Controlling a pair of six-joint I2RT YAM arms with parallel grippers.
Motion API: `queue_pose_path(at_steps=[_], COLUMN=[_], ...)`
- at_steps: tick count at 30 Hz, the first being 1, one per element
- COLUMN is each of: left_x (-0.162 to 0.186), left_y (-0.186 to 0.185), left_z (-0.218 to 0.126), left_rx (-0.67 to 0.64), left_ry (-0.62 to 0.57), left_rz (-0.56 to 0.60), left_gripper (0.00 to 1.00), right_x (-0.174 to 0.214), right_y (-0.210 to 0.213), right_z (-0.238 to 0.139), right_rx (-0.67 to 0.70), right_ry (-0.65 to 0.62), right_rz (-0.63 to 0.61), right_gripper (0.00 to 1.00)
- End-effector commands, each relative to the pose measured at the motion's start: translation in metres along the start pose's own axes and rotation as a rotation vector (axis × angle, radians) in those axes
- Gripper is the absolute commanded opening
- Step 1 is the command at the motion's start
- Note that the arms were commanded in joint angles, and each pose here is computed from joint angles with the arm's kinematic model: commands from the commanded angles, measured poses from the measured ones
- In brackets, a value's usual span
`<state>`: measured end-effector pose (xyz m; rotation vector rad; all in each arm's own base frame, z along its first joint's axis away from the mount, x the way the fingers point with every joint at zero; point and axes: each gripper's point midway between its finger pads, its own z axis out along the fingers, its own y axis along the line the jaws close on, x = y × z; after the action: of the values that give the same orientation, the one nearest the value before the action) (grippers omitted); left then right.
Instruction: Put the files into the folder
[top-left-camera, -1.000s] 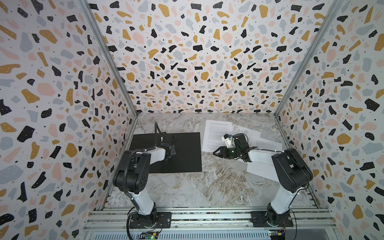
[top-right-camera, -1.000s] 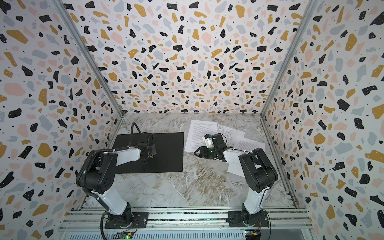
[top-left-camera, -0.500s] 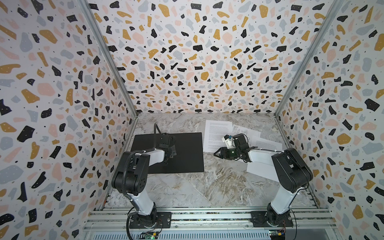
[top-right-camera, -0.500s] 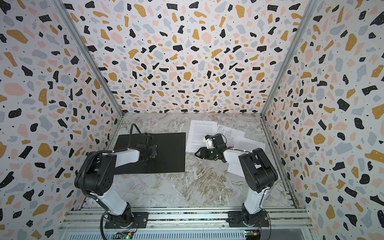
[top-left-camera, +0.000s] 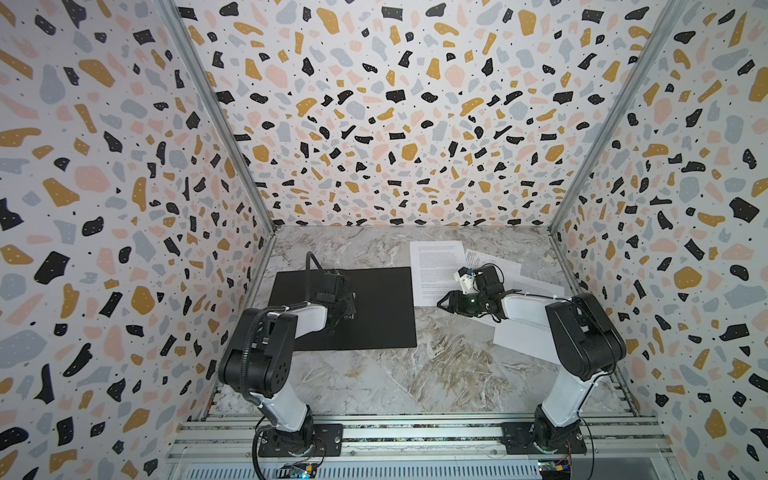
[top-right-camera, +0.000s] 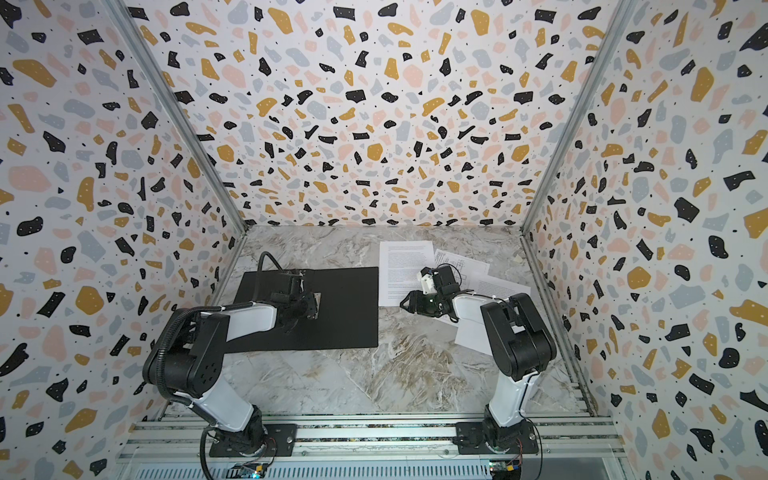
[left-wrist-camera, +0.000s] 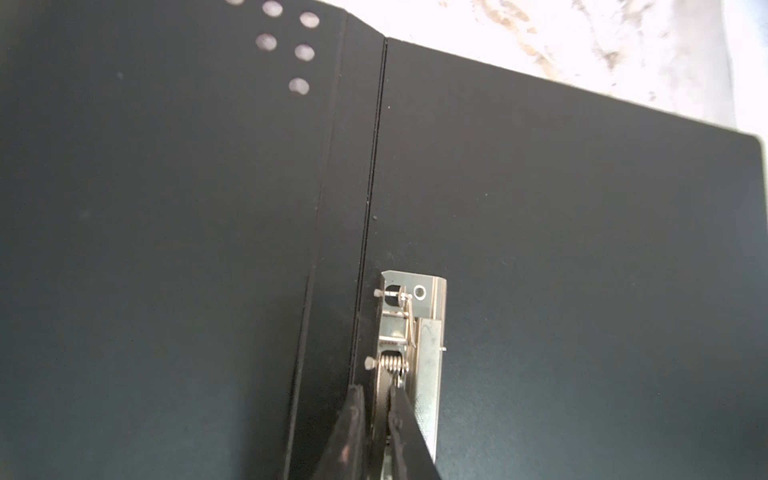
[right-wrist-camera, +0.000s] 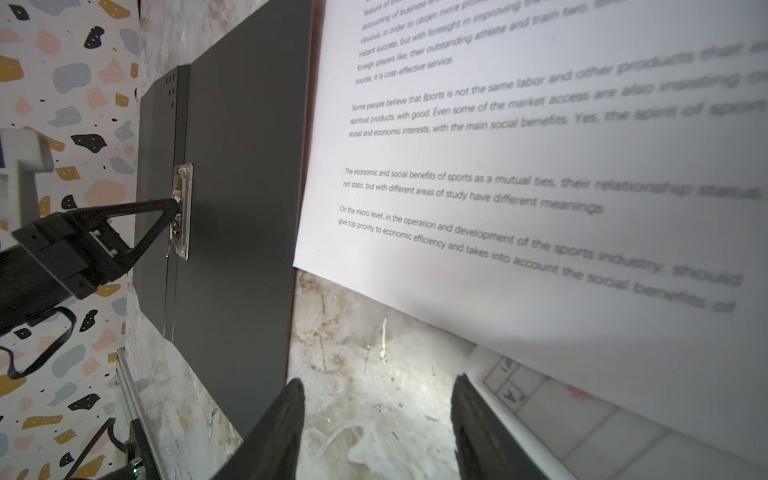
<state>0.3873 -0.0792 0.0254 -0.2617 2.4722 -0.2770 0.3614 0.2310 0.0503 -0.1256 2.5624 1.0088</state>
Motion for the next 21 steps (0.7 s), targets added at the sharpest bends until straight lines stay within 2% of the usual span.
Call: queue_pose_path(at_steps=[1,9,21], left_x=[0.013,0.026,0.036], left_y=[-0.011,-0.029,-0.066], left_z=[-0.002,-0.003,-0.013], left_rx=[0.073,0.082,0.173], left_ry=[0.035,0.048,0.029], left_rz=[-0.054,-0.047,-0.098], left_gripper=[0.13,0.14,0.15], right_x=[-0.008,0.009,0.014], right_y=[0.009,0.019,0.012], right_z=[-0.014,-0.02,-0.025], right_rx=[-0.004,-0.081,-0.066], right_ry=[-0.028,-0.012,-0.017], right_rz=[-0.026,0.011,0.046], right_gripper=[0.57,0.58,0.59])
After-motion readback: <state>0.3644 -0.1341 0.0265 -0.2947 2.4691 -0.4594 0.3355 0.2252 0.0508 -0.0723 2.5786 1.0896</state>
